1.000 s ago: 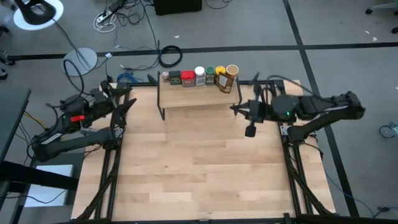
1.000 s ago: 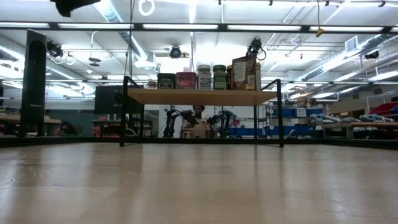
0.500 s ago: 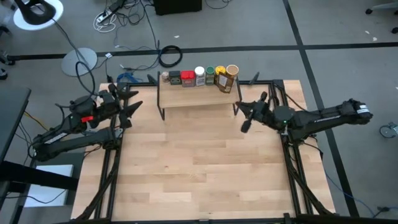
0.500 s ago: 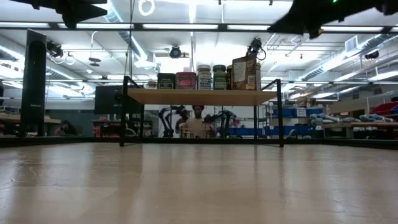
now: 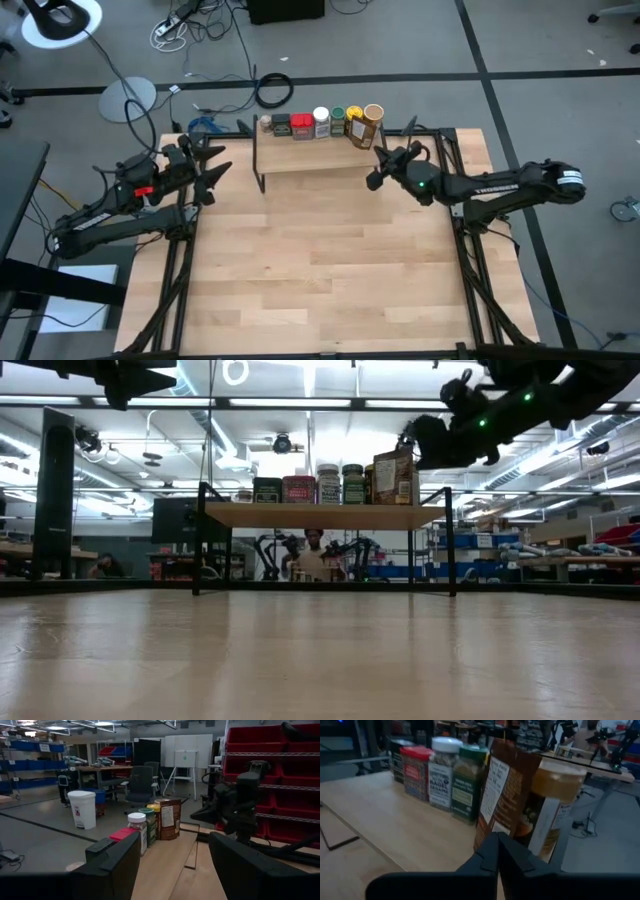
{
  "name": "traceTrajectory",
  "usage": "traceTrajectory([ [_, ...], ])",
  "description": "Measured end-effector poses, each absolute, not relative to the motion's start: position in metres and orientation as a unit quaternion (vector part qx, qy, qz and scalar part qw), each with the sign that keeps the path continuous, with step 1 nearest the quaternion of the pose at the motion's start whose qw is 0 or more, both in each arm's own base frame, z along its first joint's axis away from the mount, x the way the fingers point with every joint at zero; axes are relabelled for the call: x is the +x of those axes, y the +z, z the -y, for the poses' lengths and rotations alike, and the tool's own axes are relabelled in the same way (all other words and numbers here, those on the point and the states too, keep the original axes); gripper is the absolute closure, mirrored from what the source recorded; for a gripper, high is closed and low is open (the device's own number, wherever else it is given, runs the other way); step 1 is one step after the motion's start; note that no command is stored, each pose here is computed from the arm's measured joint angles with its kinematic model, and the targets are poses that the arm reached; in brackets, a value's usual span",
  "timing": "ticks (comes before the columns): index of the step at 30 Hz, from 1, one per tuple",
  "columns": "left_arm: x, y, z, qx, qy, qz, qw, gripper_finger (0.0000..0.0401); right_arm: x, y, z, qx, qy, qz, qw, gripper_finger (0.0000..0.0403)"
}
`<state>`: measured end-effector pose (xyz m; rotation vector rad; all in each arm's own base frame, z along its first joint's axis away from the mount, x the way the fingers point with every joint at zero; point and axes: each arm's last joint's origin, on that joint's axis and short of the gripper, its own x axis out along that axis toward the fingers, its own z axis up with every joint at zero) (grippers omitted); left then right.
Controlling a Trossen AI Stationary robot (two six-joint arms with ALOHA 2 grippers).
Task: Shelf spices
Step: Put the orange seasoning pack on the shelf
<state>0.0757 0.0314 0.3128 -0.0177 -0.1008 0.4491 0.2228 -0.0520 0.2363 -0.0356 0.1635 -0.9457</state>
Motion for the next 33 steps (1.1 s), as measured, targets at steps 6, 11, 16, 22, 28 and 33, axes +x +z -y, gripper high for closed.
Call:
traceTrajectory([
  [6, 0.0759, 0.3126, -0.0311, -0.008, 0.217, 0.049, 0.975, 0.0163, 0.2271, 0.2285, 0.0549, -0.004, -0.461, -0.086, 0.883, 0.0398],
  [11, 0.0761, 0.3111, -0.0312, -0.005, 0.217, 0.04, 0.975, 0.0163, 0.227, 0.2283, 0.0549, -0.001, -0.461, -0.086, 0.883, 0.0398],
  [16, 0.076, 0.3127, -0.0311, 0.02, 0.218, 0.043, 0.975, 0.0163, 0.2266, 0.2273, 0.0549, 0.016, -0.467, -0.081, 0.88, 0.04],
  [22, 0.0761, 0.3103, -0.0312, 0.018, 0.218, 0.031, 0.975, 0.0163, 0.2265, 0.2279, 0.0562, 0.014, -0.468, -0.08, 0.88, 0.04],
  [28, 0.0761, 0.3103, -0.0312, 0.017, 0.218, 0.031, 0.975, 0.0163, 0.2272, 0.2278, 0.0557, 0.016, -0.455, -0.08, 0.887, 0.0377],
  [33, 0.0761, 0.3102, -0.0312, 0.013, 0.218, 0.031, 0.975, 0.0163, 0.2266, 0.2281, 0.0588, 0.022, -0.459, -0.077, 0.885, 0.033],
])
